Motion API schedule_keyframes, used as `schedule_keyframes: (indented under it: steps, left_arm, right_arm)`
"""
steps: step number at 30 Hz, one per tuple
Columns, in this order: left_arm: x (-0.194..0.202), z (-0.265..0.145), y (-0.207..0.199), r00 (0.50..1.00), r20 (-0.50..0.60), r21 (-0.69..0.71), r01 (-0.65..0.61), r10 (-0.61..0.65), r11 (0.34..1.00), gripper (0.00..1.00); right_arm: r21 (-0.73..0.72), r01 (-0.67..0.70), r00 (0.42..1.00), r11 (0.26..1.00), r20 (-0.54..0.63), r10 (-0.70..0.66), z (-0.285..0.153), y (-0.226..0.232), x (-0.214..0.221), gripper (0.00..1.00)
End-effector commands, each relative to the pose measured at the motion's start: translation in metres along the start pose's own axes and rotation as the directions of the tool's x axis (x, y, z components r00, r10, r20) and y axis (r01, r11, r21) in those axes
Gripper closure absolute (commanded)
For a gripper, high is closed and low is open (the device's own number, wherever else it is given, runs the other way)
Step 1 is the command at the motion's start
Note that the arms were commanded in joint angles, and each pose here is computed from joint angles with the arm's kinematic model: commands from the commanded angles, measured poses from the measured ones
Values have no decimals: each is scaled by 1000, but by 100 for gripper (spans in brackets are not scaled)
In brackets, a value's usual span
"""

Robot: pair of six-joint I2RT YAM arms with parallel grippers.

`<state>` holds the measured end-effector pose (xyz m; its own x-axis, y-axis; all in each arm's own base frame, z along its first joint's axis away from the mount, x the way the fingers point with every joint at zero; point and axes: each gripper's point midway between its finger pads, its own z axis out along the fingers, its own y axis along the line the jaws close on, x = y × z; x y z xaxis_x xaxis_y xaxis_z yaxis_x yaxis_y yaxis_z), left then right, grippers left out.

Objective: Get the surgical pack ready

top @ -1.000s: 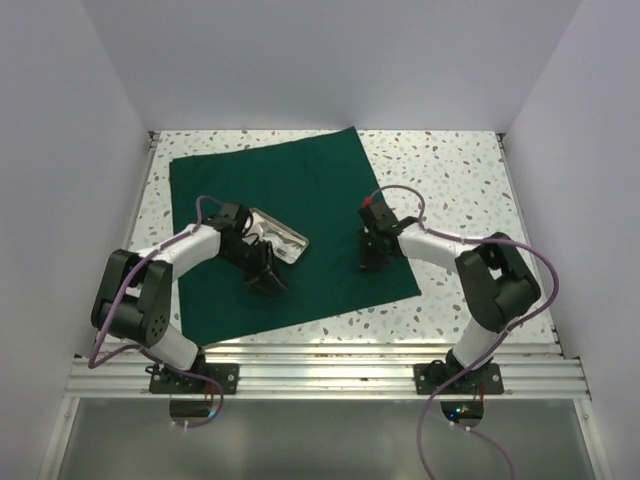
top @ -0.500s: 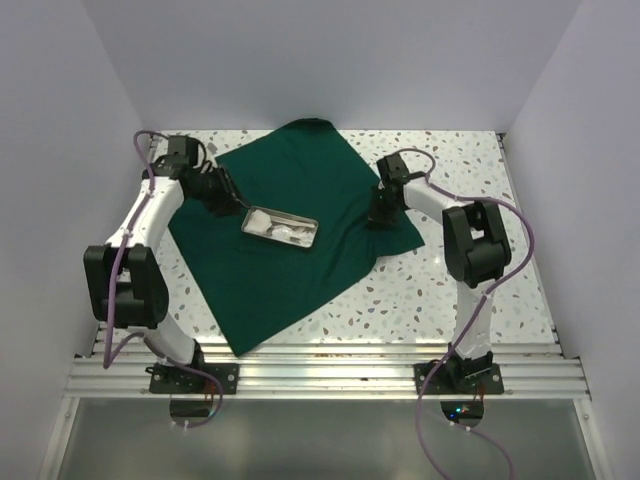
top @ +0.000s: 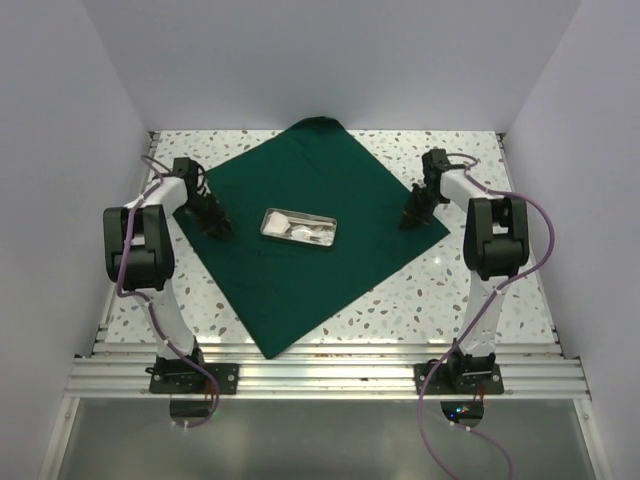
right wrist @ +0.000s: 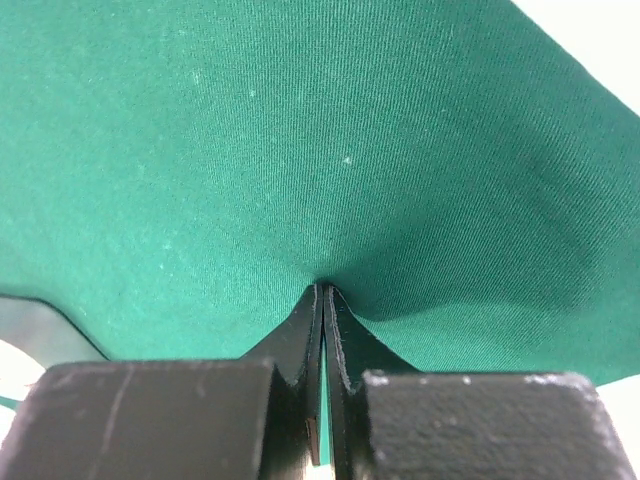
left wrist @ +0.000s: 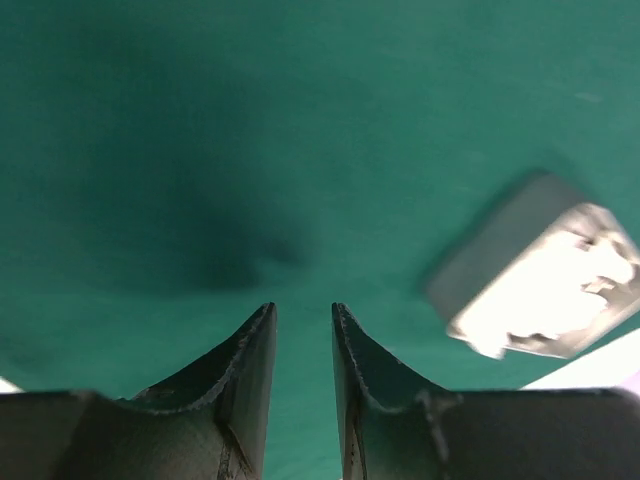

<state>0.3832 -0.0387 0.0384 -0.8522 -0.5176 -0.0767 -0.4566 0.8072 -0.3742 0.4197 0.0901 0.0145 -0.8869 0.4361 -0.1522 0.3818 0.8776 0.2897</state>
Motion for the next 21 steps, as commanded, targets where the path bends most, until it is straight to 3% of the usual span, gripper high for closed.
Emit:
schedule_keyframes:
  steps: [1, 4, 9, 13, 16, 21]
  left_arm:
    - [4, 14, -9, 998, 4, 14, -56, 56, 998, 68]
    - [27, 37, -4, 994, -76, -26, -82, 80, 996, 69]
    - [69, 52, -8, 984, -125, -39, -129, 123, 991, 70]
    - [93, 51, -23, 976, -151, -15, -164, 160, 986, 71]
    - [88, 41, -23, 983, -112, -34, -149, 145, 988, 71]
    - [47, 4, -11, 989, 18, -137, -140, 144, 981, 67]
  right_arm:
    - [233, 51, 997, 971, -69, -35, -4, -67, 16, 100]
    - [227, 114, 993, 967, -40, -108, -15, -64, 3, 100]
    - [150, 313, 940, 938, 95, -329, -54, -10, -23, 100]
    - [48, 331, 937, 942, 99, -334, -60, 31, -8, 100]
    - [-15, 358, 931, 934, 79, -356, -57, 57, 13, 100]
    - [-53, 370, 929, 927, 39, -368, -44, 72, 39, 100]
